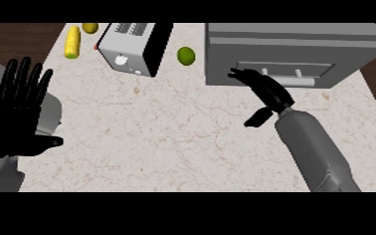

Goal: Pick up the cup, place it into the drawer and close the drawer

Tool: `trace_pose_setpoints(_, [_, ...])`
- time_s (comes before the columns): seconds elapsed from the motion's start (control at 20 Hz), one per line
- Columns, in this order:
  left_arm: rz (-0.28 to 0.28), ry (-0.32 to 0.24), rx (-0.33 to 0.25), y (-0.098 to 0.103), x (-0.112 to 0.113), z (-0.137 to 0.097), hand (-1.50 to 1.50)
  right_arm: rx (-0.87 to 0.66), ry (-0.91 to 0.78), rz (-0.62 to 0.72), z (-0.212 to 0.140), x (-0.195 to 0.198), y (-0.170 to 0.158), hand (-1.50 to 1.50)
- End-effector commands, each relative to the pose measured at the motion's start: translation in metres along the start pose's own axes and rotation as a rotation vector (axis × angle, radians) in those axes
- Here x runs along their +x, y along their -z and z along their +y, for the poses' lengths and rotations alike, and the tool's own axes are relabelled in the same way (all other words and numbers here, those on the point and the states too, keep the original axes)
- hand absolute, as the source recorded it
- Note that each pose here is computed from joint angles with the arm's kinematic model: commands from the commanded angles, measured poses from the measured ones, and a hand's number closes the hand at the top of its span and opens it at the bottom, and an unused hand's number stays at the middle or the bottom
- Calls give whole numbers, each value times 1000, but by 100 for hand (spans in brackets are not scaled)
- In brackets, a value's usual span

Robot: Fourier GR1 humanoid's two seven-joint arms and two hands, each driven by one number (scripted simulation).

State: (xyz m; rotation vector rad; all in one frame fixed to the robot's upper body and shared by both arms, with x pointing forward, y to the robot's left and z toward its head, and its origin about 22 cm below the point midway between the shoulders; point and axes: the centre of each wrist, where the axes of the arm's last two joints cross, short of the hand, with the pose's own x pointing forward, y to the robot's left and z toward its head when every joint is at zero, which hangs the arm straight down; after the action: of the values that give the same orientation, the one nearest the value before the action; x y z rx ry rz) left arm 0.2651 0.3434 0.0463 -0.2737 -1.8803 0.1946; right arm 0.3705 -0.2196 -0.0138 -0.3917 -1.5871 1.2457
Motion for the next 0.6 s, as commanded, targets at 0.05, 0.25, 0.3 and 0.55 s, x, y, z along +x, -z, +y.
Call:
trace_pose_setpoints(0.05, [-12, -3, -20, 1, 2, 1, -150, 25, 63, 49, -45, -22, 19, -150])
trace_pose_setpoints(0.25, [-4, -28, -27, -2, -11, 8, -150, 27, 52, 73, -45, -30, 20, -150])
trace_pose_setpoints(0.3, [-2, -22, -27, 0, 3, 8, -150, 35, 51, 95, -43, -39, 12, -150])
trace_pose_setpoints(0.55, [-1, -14, -53, 11, 3, 0, -150, 13, 69, 93, -69, -24, 34, -150])
